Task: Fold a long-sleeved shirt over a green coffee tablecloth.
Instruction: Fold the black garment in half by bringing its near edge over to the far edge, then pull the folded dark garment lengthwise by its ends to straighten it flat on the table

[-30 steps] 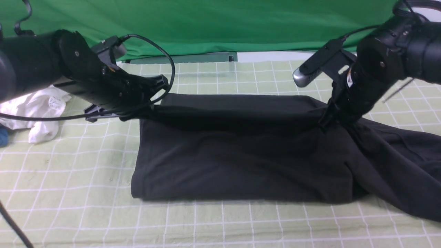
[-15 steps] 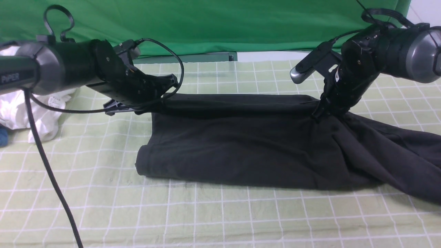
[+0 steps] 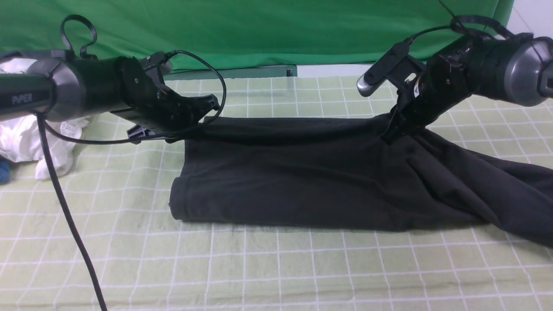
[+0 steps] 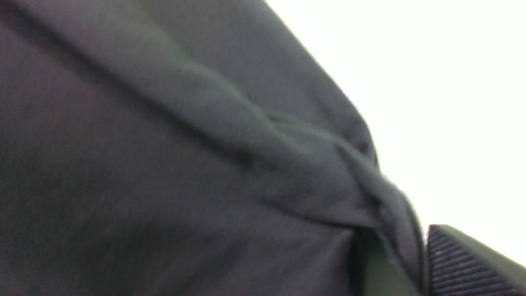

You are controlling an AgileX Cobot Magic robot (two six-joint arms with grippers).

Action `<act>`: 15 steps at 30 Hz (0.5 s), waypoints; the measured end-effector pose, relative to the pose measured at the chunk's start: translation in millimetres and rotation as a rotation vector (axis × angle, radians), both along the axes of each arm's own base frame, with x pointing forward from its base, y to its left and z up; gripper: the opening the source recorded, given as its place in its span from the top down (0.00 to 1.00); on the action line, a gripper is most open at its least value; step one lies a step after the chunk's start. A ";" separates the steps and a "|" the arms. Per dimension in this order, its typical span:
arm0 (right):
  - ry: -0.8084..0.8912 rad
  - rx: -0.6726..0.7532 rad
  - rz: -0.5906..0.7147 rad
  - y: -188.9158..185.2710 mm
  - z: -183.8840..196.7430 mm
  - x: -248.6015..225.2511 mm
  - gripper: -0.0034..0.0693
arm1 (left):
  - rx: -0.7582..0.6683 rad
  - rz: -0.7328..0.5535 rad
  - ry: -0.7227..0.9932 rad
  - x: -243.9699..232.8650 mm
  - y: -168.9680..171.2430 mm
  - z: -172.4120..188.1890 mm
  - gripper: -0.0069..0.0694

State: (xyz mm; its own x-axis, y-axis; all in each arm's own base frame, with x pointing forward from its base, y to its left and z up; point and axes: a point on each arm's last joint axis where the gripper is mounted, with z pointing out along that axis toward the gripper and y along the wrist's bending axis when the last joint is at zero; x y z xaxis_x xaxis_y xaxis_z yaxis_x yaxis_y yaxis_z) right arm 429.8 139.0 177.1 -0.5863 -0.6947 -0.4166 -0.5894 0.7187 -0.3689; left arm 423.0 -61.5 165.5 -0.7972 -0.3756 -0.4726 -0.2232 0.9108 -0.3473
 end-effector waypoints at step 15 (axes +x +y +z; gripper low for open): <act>-0.063 -0.047 -0.179 -28.0 84.4 -28.7 0.39 | 0.043 -0.042 -0.111 -9.8 7.8 70.2 0.21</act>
State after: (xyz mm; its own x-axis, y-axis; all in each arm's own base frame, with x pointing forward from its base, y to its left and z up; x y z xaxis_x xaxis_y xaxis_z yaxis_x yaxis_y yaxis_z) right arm 401.1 111.0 261.6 -0.6761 -0.6014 -0.4257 -0.4286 0.7909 -0.4367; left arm 413.3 -53.6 235.7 -0.7537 -0.3203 -0.5739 -0.1469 0.9332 -0.3279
